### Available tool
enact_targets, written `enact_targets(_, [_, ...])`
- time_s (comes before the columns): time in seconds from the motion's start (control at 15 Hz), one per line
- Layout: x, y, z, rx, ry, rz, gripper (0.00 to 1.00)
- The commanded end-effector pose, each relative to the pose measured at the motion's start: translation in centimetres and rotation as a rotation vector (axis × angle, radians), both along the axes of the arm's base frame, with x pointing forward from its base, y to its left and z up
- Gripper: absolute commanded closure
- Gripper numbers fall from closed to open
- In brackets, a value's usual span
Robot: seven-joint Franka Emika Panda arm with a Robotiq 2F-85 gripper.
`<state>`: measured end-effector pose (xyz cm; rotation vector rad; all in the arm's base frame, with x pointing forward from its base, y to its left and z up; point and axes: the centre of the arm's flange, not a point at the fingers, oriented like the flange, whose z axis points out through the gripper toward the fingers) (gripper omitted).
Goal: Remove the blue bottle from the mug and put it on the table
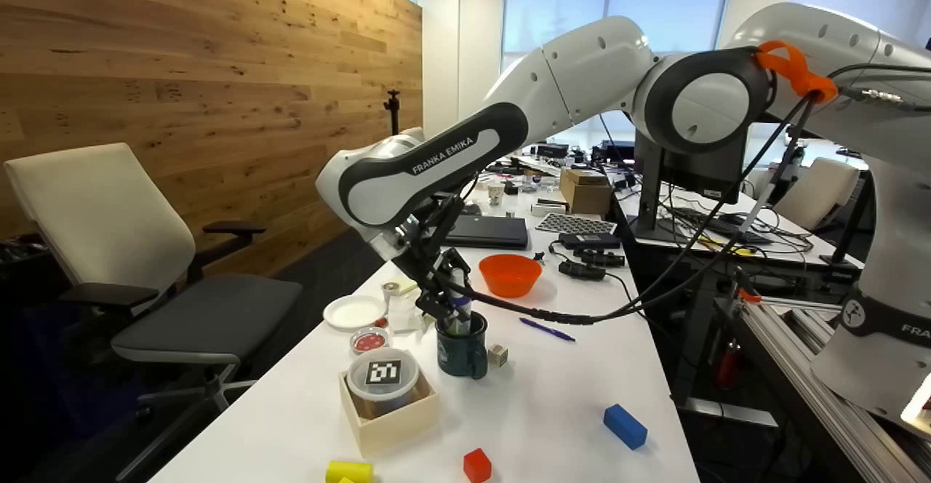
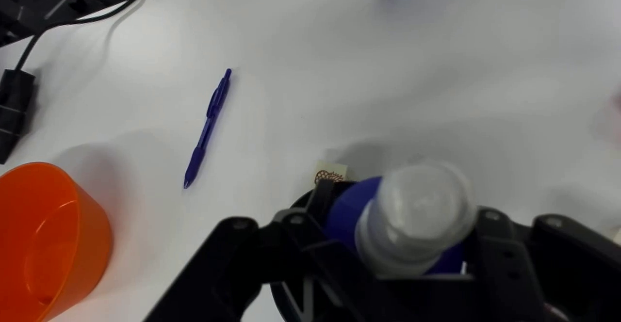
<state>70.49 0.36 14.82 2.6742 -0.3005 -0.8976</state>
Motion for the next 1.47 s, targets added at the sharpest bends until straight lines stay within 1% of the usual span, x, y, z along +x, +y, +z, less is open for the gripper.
enact_targets(0.0, [1.7,-0.2,0.4,0.023,-0.010,-0.001,0.77])
enact_targets(0.13, [1.9,-0.4,2.1,0.037,-0.029,-0.013,0.77])
enact_targets(0.53, [3.0,-1.5,8.7,0.043,-0.146,-0.042,0.77])
enact_targets(0.73, [3.0,-1.6,11.2,0.053,-0.174,-0.074,0.77])
enact_targets(0.93, [2.4,-1.5,12.4,0.088,-0.155,-0.122,0.77])
enact_targets(1.2, [0.6,-1.3,13.9,0.121,-0.070,-0.137,0.77])
enact_targets(1.4, [-0.8,-0.2,14.5,0.148,-0.010,-0.125,0.77])
